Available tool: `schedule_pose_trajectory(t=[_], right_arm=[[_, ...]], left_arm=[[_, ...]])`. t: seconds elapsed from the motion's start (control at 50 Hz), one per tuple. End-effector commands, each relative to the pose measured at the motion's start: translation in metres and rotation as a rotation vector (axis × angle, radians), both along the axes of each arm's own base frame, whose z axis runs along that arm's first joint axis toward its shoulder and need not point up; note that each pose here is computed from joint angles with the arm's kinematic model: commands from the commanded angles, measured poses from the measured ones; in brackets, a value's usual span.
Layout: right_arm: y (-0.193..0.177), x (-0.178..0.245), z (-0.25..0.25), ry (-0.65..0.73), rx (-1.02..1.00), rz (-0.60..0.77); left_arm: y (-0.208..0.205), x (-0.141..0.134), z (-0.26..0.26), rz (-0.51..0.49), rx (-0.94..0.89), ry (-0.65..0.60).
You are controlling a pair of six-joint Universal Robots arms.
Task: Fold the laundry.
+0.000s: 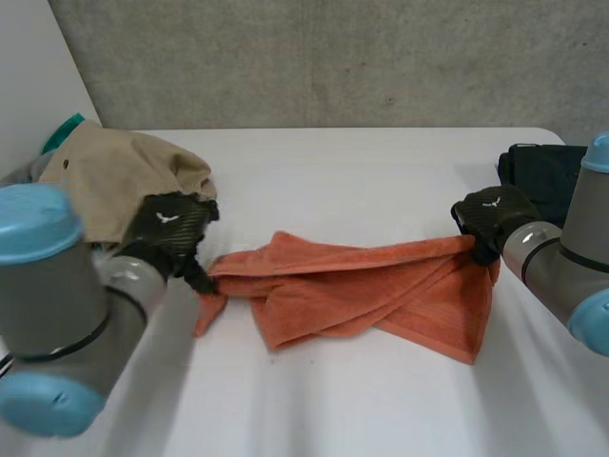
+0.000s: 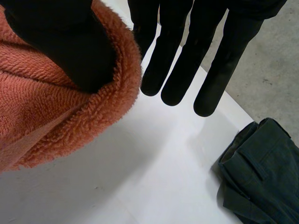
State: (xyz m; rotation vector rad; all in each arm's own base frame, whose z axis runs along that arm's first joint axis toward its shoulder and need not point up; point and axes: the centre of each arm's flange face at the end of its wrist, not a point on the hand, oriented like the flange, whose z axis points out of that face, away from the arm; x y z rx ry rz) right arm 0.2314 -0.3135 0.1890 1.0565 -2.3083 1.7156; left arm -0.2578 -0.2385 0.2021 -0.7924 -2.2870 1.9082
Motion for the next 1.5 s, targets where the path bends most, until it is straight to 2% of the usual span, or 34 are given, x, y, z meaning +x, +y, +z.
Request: schedule_pose_trajectory(t=[0.02, 0.16, 0.3, 0.48, 0.64, 0.7, 0.86, 1.0, 1.1, 1.2, 1.32, 1.34, 1.4, 1.5], right_arm=[[0.003, 0.0, -0.003, 0.0, 0.007, 0.005], [0.005, 0.0, -0.006, 0.003, 0.017, 0.008], [0.007, 0.0, -0.009, 0.005, 0.026, 0.009], [0.009, -0.001, -0.012, 0.008, 0.037, 0.008], [0.013, 0.002, -0.015, 0.01, 0.042, 0.02], [0.013, 0.002, -0.016, 0.01, 0.033, 0.02], [0.014, 0.002, -0.017, 0.013, 0.035, 0.019], [0.013, 0.002, -0.016, 0.02, 0.029, 0.022], [0.013, 0.002, -0.014, 0.018, 0.022, 0.021], [0.013, 0.002, -0.006, 0.025, 0.009, 0.025], [0.038, -0.009, 0.07, 0.109, -0.134, 0.058], [0.044, -0.01, 0.08, 0.13, -0.146, 0.073], [0.061, -0.016, 0.11, 0.206, -0.182, 0.104], [0.067, -0.031, 0.122, 0.296, -0.152, 0.097]], left_arm=[[0.036, 0.019, 0.011, 0.01, -0.026, 0.029], [0.047, 0.02, -0.014, -0.002, 0.1, 0.072], [0.046, 0.01, -0.034, -0.042, 0.239, 0.189], [0.036, 0.0, -0.041, -0.058, 0.26, 0.273], [0.024, -0.027, -0.067, -0.103, 0.269, 0.259], [0.016, -0.029, -0.074, -0.071, 0.269, 0.247], [-0.004, -0.018, -0.076, 0.134, 0.16, 0.218], [-0.006, -0.008, -0.065, 0.167, 0.103, 0.241], [-0.01, 0.007, -0.061, 0.19, 0.071, 0.182], [-0.01, 0.01, -0.054, 0.178, 0.037, 0.116], [0.0, 0.016, 0.02, 0.148, -0.181, 0.124], [0.006, 0.017, 0.045, 0.127, -0.254, 0.125], [0.018, 0.02, 0.071, 0.067, -0.324, 0.07], [0.028, 0.026, 0.067, -0.031, -0.272, -0.099]])
